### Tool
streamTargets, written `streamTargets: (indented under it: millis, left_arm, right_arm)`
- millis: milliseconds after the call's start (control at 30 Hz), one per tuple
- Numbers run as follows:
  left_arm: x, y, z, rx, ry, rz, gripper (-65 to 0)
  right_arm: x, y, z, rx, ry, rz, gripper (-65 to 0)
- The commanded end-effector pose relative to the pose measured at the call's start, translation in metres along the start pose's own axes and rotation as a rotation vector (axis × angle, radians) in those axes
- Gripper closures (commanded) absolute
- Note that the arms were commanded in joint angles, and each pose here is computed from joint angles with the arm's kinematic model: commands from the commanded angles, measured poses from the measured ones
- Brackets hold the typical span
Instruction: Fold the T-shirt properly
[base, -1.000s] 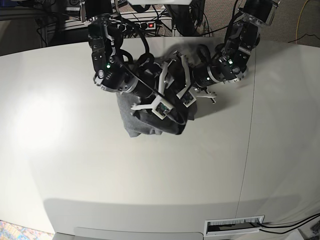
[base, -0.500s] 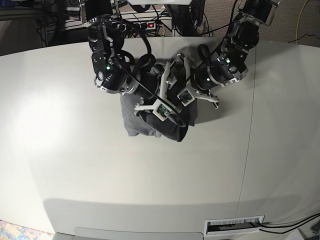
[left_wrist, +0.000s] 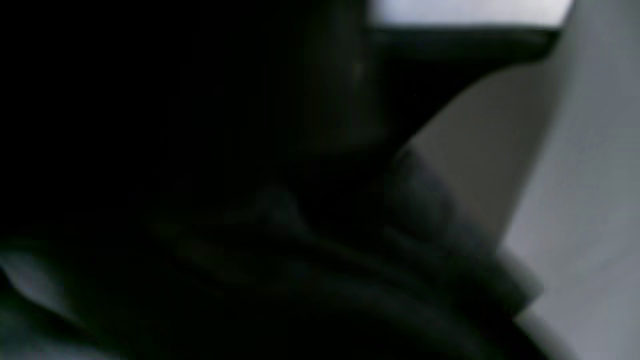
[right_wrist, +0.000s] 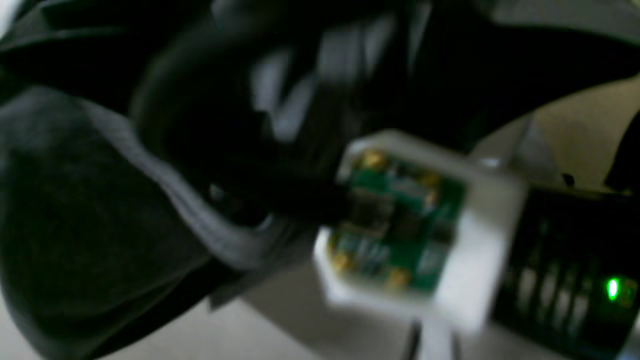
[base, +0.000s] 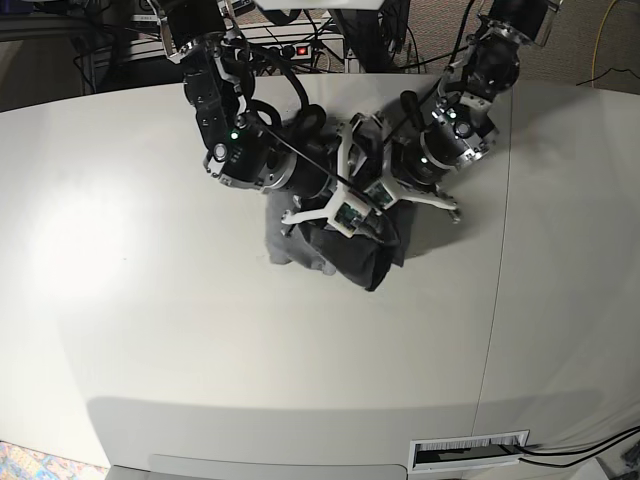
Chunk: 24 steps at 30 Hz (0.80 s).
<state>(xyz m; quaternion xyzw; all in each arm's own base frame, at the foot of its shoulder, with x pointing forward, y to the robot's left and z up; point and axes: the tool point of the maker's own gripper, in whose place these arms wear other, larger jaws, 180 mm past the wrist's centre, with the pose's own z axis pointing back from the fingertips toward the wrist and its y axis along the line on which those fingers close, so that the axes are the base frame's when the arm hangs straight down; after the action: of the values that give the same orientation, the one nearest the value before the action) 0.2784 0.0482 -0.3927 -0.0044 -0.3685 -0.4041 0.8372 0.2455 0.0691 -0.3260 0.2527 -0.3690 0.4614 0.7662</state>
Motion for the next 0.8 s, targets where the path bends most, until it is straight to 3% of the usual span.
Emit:
streamTargets:
  millis: [0,167,267,400,467,633,767]
  left_arm:
    - [0.016,0.024,0.009,0.082,-0.049,-0.018,0.0]
    - [0.026,0.046,0.025,0.174,-0.072,-0.001,0.0]
    - [0.027,0.045,0.025,0.168,-0.077,0.014,0.0]
    - [0.025,0.049,0.026,0.192,-0.066,-0.009,0.0]
    - [0.022,0.060,0.028,0.257,-0.047,-0.033,0.0]
    - [0.017,0.102,0.045,0.506,-0.004,-0.081,0.0]
    - [0.006,0.124,0.057,0.614,0.027,-0.071,0.0]
  right_arm:
    - [0.021,0.015,0.000,0.059,-0.080,0.018,-27.7]
    - [0.019,0.013,0.000,0.051,-0.074,0.023,-27.7]
    - [0.020,0.013,0.000,0.050,-0.079,0.024,-27.7]
    - [0.034,0.014,0.001,0.054,-0.156,0.020,-27.7]
    - [0.041,0.014,0.002,0.054,-0.191,0.018,-27.7]
    - [0.038,0.011,0.000,0.031,-0.167,0.034,-27.7]
    - [0.039,0.011,0.001,0.029,-0.169,0.038,-27.6]
